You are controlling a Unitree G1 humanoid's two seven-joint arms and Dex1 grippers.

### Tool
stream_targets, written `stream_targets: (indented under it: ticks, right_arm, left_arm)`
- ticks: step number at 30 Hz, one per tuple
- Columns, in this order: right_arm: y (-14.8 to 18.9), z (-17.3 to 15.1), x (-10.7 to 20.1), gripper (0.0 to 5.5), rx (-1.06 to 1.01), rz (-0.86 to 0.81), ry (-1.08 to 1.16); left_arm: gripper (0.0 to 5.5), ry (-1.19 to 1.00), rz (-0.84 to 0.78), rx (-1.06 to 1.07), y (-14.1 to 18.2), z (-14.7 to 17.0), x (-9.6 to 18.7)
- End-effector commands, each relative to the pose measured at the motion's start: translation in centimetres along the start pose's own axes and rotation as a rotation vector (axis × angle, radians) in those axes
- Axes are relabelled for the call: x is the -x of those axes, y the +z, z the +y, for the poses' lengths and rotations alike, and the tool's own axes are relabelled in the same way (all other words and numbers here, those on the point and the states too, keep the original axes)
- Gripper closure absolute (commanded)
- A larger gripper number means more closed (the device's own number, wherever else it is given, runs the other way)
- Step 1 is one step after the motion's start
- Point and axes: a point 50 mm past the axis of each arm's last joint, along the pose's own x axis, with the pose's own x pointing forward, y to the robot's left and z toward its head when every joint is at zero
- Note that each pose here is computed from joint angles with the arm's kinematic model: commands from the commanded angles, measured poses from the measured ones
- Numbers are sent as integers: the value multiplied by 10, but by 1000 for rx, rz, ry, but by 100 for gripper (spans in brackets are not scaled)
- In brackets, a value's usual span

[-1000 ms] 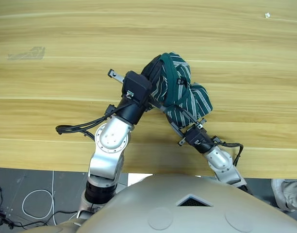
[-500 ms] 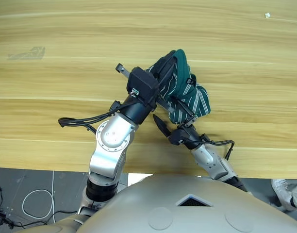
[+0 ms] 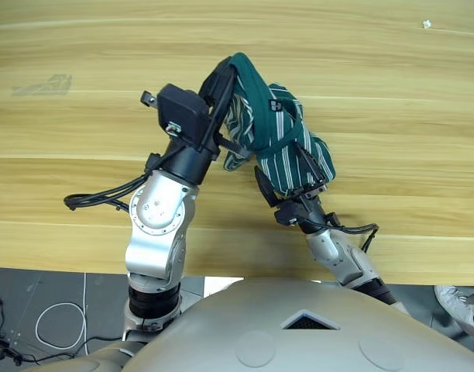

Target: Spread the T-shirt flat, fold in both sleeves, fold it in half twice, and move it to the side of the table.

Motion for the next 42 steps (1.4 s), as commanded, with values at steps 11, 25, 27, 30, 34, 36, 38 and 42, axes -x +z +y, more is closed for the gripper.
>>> stream_targets:
  ticks: [11,25,27,30,34,36,38,42]
  right_arm:
    - [0,1,0,335,-18,-18,35]
    - [-2,2,-3,548,-26,-18,60]
    - [-2,1,-3,548,-33,-14,58]
    - [-7,-7,-2,548,-56,14,43]
    - [-21,-46,-3,548,-215,98,63]
    - [-16,-75,-3,548,-347,101,111]
    - [-6,-110,-4,548,-443,67,136]
    - [16,-180,-14,548,-488,14,211]
  left_arm:
    - [550,108,32,24,-3,25,16]
    - [550,125,171,-99,-38,33,18]
    - [550,131,178,-116,-38,35,21]
    - [550,116,166,-150,-33,35,28]
    - [550,34,180,-264,-31,43,44]
    - [550,-55,224,-315,-35,43,55]
    - [550,-134,271,-375,-36,44,63]
    - [550,-283,319,-544,-15,56,64]
